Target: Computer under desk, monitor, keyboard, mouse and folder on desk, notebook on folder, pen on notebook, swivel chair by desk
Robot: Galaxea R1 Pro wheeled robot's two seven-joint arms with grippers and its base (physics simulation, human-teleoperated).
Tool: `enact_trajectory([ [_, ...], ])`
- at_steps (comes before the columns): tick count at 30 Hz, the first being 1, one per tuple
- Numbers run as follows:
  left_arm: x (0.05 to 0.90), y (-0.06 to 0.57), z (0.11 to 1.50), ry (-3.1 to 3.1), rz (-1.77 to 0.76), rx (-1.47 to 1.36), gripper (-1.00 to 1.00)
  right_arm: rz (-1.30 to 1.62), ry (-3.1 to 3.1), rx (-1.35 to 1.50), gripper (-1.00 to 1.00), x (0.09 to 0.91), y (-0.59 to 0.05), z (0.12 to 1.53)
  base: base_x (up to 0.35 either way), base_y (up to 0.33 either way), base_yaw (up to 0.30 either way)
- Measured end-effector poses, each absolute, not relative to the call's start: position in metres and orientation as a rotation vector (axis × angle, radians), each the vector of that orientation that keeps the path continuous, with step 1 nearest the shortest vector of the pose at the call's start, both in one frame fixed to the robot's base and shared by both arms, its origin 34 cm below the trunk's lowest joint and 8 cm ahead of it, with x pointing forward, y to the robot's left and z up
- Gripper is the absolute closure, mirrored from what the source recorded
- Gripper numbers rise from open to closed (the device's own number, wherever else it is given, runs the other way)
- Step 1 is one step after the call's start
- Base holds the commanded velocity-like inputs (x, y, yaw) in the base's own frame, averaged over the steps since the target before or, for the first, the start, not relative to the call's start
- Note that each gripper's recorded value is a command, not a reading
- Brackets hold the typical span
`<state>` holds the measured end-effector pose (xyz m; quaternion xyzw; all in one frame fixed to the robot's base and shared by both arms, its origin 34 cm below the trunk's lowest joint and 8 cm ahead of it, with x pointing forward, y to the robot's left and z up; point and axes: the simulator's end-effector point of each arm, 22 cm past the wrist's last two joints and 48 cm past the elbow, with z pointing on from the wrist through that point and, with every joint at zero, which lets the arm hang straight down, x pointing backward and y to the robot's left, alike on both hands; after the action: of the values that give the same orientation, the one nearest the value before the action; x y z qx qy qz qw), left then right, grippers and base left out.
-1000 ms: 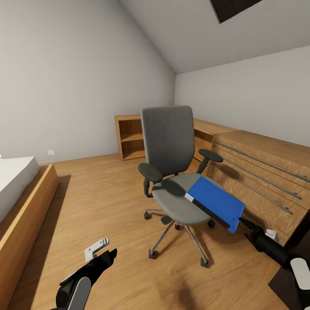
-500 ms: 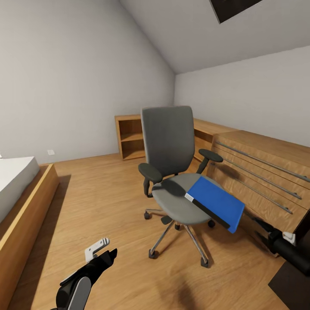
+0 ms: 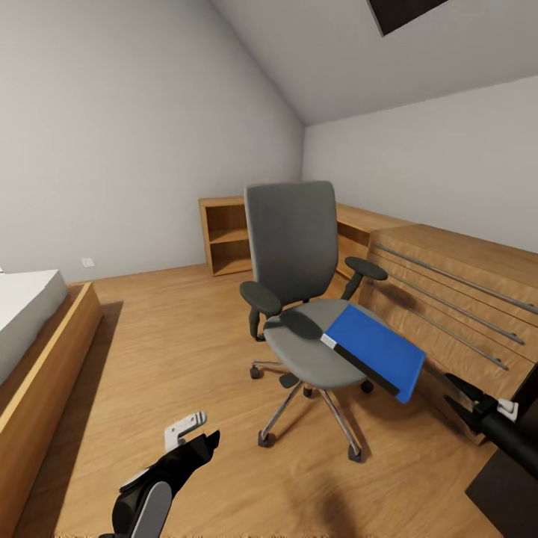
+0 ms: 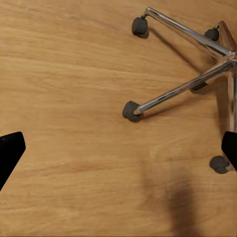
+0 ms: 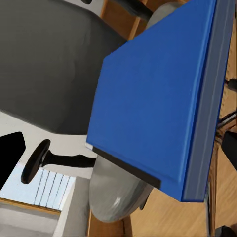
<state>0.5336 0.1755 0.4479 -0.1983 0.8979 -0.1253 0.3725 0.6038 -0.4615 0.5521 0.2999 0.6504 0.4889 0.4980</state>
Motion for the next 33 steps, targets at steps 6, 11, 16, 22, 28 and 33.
enact_trajectory([
  [6,0.532,0.175,0.436,2.325,-0.316,-0.515,-1.00,1.182,1.593,0.744,-1.00,0.605,-0.459,0.538,0.000,0.000,0.000],
  [11,0.530,0.175,0.426,2.346,-0.313,-0.521,-1.00,1.180,1.611,0.759,-1.00,0.606,-0.458,0.526,0.000,0.000,0.000],
  [16,0.528,0.175,0.416,2.366,-0.308,-0.527,-1.00,1.176,1.628,0.774,-1.00,0.606,-0.458,0.514,0.000,0.000,0.000],
  [22,0.526,0.175,0.405,2.390,-0.303,-0.534,-1.00,1.174,1.645,0.791,-1.00,0.606,-0.458,0.502,0.000,0.000,0.000],
  [28,0.523,0.175,0.393,2.413,-0.299,-0.541,-1.00,1.182,1.658,0.806,-1.00,0.606,-0.457,0.490,0.000,0.000,0.000],
  [33,0.521,0.175,0.383,2.433,-0.295,-0.547,-1.00,1.203,1.651,0.799,-1.00,0.605,-0.454,0.486,0.000,0.000,0.000],
])
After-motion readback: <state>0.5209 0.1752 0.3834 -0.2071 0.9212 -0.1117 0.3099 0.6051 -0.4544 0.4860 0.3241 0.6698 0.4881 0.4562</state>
